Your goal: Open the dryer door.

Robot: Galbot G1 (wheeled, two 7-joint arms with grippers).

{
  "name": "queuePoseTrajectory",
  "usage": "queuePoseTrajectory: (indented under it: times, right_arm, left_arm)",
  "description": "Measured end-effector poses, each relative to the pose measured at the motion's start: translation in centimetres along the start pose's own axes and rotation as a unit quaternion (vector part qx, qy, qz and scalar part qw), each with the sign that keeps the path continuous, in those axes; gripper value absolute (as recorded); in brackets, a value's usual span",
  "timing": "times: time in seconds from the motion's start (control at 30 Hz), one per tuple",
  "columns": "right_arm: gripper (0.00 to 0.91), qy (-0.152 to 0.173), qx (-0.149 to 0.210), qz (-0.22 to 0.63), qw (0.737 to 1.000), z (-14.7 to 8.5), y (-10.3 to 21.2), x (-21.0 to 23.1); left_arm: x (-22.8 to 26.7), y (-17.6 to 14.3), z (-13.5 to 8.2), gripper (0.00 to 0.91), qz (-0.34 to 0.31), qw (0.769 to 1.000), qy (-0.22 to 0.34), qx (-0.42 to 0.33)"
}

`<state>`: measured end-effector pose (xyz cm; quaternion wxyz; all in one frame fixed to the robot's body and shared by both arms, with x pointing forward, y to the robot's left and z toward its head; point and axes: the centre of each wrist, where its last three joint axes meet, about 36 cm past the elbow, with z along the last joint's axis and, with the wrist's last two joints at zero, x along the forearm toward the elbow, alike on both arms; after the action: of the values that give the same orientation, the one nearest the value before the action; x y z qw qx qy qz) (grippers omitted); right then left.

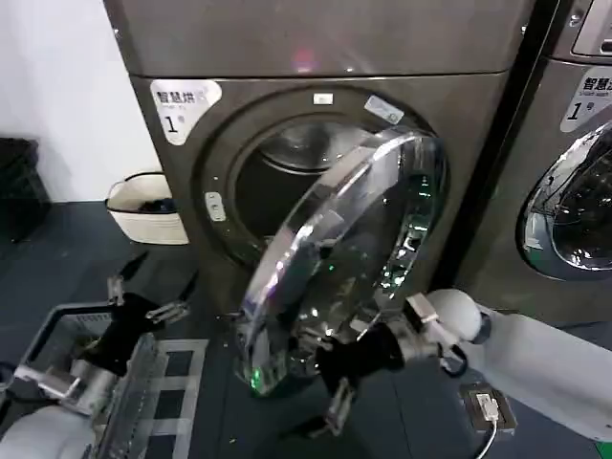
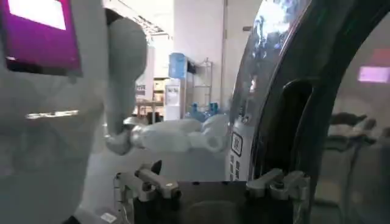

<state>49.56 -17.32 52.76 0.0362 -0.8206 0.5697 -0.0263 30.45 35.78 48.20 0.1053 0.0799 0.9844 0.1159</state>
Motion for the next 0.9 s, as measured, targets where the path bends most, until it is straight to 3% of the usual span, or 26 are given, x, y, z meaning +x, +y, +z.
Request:
queuePoseTrajectory:
  times: [0.47,0.9]
  right_arm:
    - [0.907,0.013,-0.025,-0.045,0.999,0.0,3.2,4.0]
    - [0.907,0.028,-0.046,-0.057,0.997,-0.6,7.2,7.4]
  left_arm:
    - [-2.0,-0.8,-0.9,0.907,0.101,0.994,-0.027,-0.024]
    - [-4.2,-2.5,-0.3,0.907,0.240,0.964,-0.052,-0.106]
